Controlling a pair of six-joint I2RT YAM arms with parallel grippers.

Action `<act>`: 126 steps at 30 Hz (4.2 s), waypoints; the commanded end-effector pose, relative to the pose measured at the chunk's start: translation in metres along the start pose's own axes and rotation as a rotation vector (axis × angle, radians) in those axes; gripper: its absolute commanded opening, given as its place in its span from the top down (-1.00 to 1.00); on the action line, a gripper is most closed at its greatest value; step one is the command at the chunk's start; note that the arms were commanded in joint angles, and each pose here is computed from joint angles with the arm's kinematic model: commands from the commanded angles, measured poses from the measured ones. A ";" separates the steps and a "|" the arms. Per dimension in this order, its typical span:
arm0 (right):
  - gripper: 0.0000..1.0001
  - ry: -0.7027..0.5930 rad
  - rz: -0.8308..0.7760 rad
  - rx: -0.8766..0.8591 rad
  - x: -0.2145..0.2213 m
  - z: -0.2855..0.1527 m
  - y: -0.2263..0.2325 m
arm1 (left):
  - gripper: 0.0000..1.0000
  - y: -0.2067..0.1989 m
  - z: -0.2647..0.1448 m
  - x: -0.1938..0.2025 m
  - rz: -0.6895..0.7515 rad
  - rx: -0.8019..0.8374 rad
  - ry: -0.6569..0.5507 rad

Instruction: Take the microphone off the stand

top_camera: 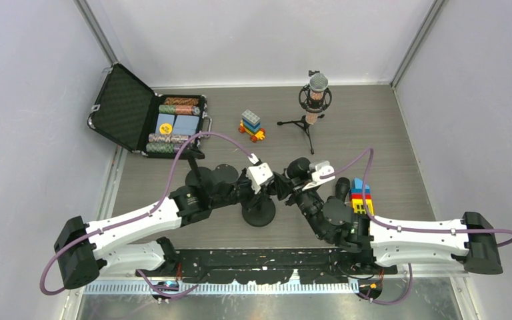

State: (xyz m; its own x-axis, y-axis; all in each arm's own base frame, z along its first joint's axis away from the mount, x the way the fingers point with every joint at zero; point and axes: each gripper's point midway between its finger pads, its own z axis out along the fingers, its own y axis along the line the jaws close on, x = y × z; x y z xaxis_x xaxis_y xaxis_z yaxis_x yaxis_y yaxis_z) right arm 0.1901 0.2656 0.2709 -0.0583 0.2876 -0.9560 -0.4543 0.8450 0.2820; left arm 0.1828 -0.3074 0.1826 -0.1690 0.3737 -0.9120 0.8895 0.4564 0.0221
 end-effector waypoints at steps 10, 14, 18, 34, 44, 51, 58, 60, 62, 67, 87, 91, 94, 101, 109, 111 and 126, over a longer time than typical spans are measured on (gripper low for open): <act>0.99 -0.366 0.589 -0.282 -0.123 -0.047 0.020 | 1.00 0.048 -0.005 0.049 -0.002 -0.235 0.185; 0.99 -0.332 0.556 -0.150 -0.115 -0.047 -0.009 | 1.00 0.051 -0.004 0.044 -0.017 -0.252 0.160; 0.99 -0.242 0.443 0.102 -0.091 -0.047 -0.055 | 0.73 0.048 -0.001 0.036 -0.059 -0.247 0.114; 1.00 -0.050 0.192 0.465 -0.077 -0.085 -0.140 | -0.99 0.040 -0.039 -0.050 -0.199 -0.218 -0.293; 1.00 0.152 0.042 0.418 -0.049 -0.068 -0.110 | -0.99 0.037 -0.055 -0.061 -0.201 -0.204 -0.318; 1.00 0.588 0.009 0.538 0.026 -0.039 -0.128 | -0.99 0.034 -0.050 -0.061 -0.224 -0.192 -0.302; 0.94 0.760 0.304 0.473 0.079 -0.031 -0.147 | -0.99 0.040 -0.059 -0.048 -0.198 -0.233 -0.250; 0.90 0.854 0.363 0.473 0.101 -0.037 -0.151 | -0.99 0.042 -0.062 -0.050 -0.200 -0.245 -0.274; 0.82 0.946 0.380 0.527 0.125 -0.045 -0.163 | -0.99 0.042 -0.063 -0.052 -0.201 -0.246 -0.285; 0.79 1.060 0.456 0.536 0.159 -0.042 -0.171 | -0.99 0.041 -0.063 -0.052 -0.188 -0.240 -0.258; 0.13 1.155 0.318 0.710 0.188 -0.053 -0.210 | -0.99 0.044 -0.055 -0.046 -0.178 -0.250 -0.233; -0.04 1.154 0.313 0.722 0.180 -0.054 -0.209 | -0.99 0.045 -0.054 -0.043 -0.178 -0.260 -0.228; -0.08 1.131 0.308 0.727 0.169 -0.054 -0.209 | -0.99 0.046 -0.053 -0.040 -0.179 -0.265 -0.221; -0.11 0.914 0.406 0.643 0.114 -0.030 -0.187 | -0.99 0.048 -0.056 -0.041 -0.177 -0.279 -0.229; -0.06 0.939 0.514 0.503 0.139 -0.005 -0.161 | -0.99 0.051 -0.061 -0.044 -0.186 -0.298 -0.256; -0.07 1.020 0.488 0.530 0.159 -0.011 -0.167 | -0.99 0.051 -0.063 -0.045 -0.187 -0.300 -0.257; -0.14 1.143 0.281 0.767 0.184 -0.057 -0.221 | -0.99 0.053 -0.065 -0.042 -0.180 -0.308 -0.241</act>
State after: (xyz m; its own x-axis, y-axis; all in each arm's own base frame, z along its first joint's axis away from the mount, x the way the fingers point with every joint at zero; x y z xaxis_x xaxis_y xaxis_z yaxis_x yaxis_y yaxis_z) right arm 0.2304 0.1313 0.0243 -0.9215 0.3010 -0.2455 0.2633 0.9487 0.1750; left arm 0.2063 -0.2475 0.2342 -0.2014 0.1062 -0.9737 0.6849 0.7260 -0.0625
